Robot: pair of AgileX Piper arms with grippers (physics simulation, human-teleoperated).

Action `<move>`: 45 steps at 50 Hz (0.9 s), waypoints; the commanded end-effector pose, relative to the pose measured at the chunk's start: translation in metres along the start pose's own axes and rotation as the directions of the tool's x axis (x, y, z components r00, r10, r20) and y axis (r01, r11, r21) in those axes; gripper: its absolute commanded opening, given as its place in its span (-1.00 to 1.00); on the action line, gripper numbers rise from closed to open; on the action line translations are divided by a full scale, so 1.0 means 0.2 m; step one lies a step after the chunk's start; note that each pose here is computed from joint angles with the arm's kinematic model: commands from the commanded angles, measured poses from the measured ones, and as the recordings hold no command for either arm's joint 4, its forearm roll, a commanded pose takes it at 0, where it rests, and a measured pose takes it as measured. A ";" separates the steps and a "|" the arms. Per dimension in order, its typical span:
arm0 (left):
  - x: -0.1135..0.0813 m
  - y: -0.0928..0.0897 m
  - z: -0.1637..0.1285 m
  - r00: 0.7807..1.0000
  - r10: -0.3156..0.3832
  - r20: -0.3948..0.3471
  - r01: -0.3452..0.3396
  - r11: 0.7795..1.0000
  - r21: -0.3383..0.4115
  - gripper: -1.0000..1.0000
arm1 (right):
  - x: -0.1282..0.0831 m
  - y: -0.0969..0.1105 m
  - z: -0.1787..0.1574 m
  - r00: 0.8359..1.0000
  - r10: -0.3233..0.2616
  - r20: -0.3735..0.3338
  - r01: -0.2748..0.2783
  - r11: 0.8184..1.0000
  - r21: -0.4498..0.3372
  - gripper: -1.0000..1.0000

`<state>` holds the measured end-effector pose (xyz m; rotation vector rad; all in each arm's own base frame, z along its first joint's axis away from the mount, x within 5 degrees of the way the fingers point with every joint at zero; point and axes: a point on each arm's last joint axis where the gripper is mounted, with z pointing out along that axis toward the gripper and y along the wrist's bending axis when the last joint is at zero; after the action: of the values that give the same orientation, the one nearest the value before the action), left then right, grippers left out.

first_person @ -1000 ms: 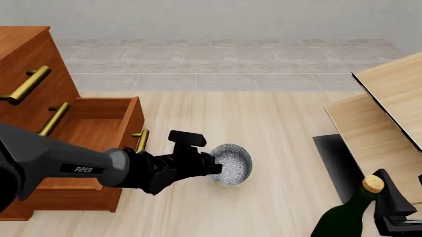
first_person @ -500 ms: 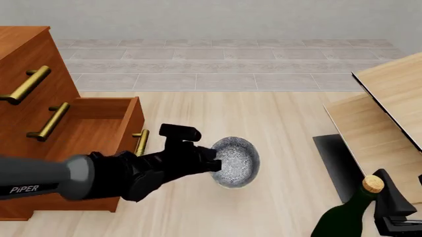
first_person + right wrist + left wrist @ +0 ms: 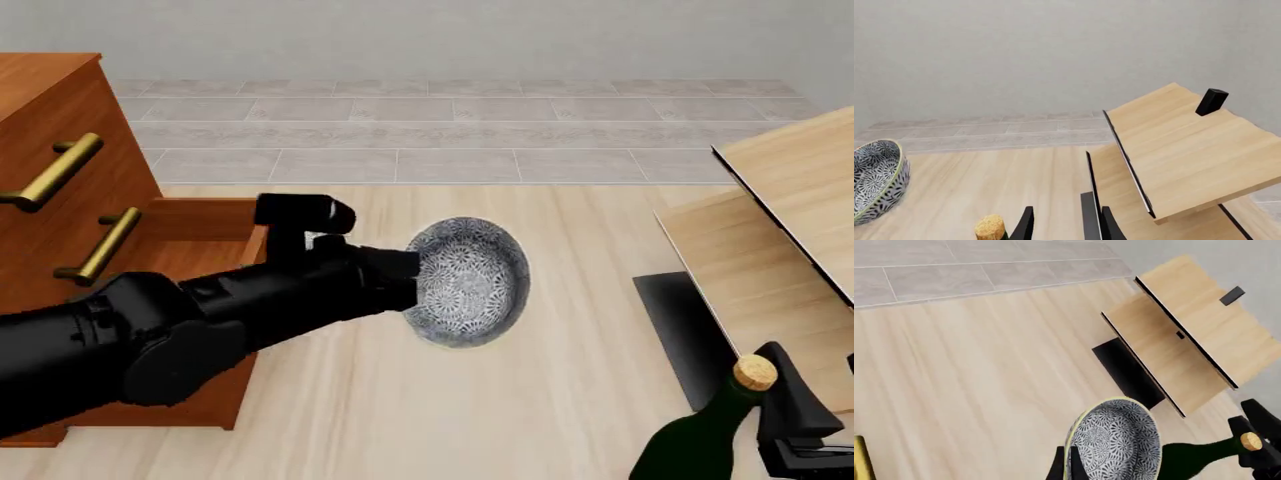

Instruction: Put the bowl on top of the cabinet.

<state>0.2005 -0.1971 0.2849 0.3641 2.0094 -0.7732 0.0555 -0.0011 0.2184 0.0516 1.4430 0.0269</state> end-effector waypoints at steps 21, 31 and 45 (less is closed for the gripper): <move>-0.56 -0.02 -0.50 0.993 -0.071 0.092 0.084 0.986 -0.145 -1.00 | 0.00 0.00 0.00 1.000 0.012 0.008 -0.012 1.000 0.007 1.00; -0.69 0.05 -0.58 0.979 -0.179 0.099 0.198 0.948 -0.248 -1.00 | -0.01 0.00 0.00 1.000 0.011 0.011 -0.011 1.000 0.010 1.00; -0.85 0.12 -0.70 0.979 -0.168 0.115 0.199 0.913 -0.356 -1.00 | -0.01 0.00 0.00 1.000 0.011 0.012 -0.011 1.000 0.011 1.00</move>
<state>0.2076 -0.1021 0.4487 -0.0053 2.0656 -0.5736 0.0552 -0.0016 0.2203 0.0646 1.4330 0.0255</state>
